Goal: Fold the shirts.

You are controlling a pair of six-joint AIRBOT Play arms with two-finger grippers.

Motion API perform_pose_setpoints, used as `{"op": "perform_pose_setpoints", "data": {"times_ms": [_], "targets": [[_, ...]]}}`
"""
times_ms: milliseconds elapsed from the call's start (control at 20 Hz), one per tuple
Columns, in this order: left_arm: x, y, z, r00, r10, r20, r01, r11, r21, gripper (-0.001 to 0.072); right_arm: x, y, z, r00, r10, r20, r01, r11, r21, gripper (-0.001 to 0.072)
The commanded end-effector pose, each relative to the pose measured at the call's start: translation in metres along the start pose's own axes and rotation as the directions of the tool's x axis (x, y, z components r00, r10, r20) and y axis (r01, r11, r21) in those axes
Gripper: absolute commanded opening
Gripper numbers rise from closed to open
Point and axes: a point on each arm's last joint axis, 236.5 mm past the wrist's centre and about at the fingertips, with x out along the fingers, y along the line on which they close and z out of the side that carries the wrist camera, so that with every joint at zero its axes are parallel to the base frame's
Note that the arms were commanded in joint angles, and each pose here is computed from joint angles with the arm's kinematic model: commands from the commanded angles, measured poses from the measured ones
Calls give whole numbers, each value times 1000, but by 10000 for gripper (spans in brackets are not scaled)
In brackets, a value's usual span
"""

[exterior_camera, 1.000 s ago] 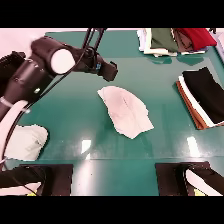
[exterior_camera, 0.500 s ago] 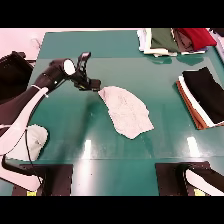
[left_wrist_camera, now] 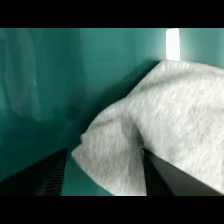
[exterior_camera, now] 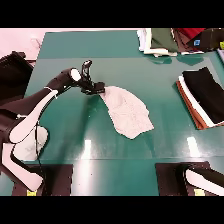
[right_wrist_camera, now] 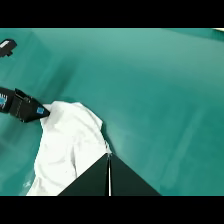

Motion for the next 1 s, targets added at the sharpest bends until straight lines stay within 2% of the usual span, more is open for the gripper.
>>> {"op": "perform_pose_setpoints", "data": {"times_ms": [0, 50, 200, 300, 350, 400, 450, 600, 800, 900, 950], "targets": [[4, -3, 7, 999, -20, 32, 21, 1000, -18, 215, 16, -6, -21, 998, 8, -62, -5, 999, 42, 16], [2, -4, 12, 999, -22, 40, 22, 1000, -10, 21, 22, -10, -32, 997, 3, -77, 2, 998, 60, 16], [-26, -13, 29, 998, -32, 45, 27, 995, 92, 22, 42, -31, -89, 986, -9, -167, 34, 988, 152, 17], [-51, -19, 41, 997, -20, 68, 8, 986, 167, 22, 62, -52, -152, 956, 5, -292, 73, 964, 256, 20], [-64, -23, 46, 997, -16, 82, -1, 979, 203, 22, 73, -59, -184, 936, 25, -352, 91, 946, 310, 91], [-72, -24, 50, 995, -3, 96, -19, 973, 231, 22, 84, -66, -216, 915, 43, -401, 113, 927, 358, 329], [-78, -26, 51, 995, -5, 101, -19, 971, 237, 23, 97, -69, -248, 894, 60, -443, 136, 907, 398, 475], [-80, -26, 47, 996, -3, 88, -18, 971, 239, 22, 136, -49, -316, 841, 183, -509, 127, 848, 515, 473], [-79, -26, 45, 997, -1, 78, -17, 971, 239, 22, 188, -11, -338, 815, 261, -518, 71, 841, 536, 468], [-79, -26, 42, 998, 1, 67, -17, 971, 239, 22, 207, 2, -337, 805, 261, -533, 50, 866, 498, 427], [-79, -25, 41, 998, 2, 61, -16, 971, 239, 22, 215, 8, -333, 805, 257, -535, 37, 878, 478, 332]]}}
